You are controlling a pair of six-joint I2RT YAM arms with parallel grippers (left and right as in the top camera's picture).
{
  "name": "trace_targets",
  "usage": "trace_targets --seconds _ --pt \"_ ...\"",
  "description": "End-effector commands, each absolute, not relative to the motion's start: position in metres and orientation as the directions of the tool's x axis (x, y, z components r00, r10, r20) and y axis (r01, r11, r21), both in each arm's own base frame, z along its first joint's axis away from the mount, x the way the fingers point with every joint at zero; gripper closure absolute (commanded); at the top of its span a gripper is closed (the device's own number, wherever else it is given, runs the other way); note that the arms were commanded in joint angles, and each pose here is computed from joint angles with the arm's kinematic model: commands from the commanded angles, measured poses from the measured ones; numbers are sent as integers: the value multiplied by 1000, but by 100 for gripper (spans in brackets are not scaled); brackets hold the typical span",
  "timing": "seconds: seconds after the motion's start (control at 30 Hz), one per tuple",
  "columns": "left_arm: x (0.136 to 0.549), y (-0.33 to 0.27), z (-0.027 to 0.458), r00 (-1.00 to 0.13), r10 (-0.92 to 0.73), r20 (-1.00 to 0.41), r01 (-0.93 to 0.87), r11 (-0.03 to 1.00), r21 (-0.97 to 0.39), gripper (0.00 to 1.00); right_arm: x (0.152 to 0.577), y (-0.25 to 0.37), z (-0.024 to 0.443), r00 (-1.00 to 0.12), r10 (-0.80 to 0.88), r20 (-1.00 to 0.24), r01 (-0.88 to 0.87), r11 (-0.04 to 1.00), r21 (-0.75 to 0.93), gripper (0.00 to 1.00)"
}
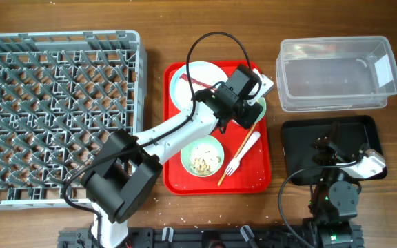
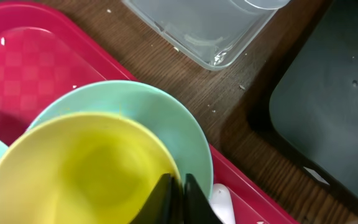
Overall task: Sort waste into correct bins and load items into the dishwasher rack
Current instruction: 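Lower the left gripper and grasp the yellow cup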
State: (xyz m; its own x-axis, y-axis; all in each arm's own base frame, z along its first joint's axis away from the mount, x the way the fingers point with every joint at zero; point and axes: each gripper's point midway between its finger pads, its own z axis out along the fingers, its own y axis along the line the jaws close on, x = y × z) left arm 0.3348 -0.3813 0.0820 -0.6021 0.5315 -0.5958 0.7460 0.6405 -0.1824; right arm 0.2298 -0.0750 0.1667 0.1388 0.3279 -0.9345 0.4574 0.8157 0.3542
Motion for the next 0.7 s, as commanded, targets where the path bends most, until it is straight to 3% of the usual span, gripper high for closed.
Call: trace_targets --seconds 0.0,0.17,0.47,0.67 --pt "334 -387 80 -598 535 -597 754 628 -192 96 228 -78 167 138 309 -941 476 812 336 0" --pt "333 -393 88 -586 524 -619 766 606 -212 96 228 -78 167 138 309 -941 476 812 337 0" --pt "333 -391 148 -540 463 -703 777 596 -204 96 228 -78 167 138 309 -941 476 812 337 0" --pt "339 -382 156 -574 420 -703 743 628 -231 96 228 -78 167 138 309 -941 476 812 336 0"
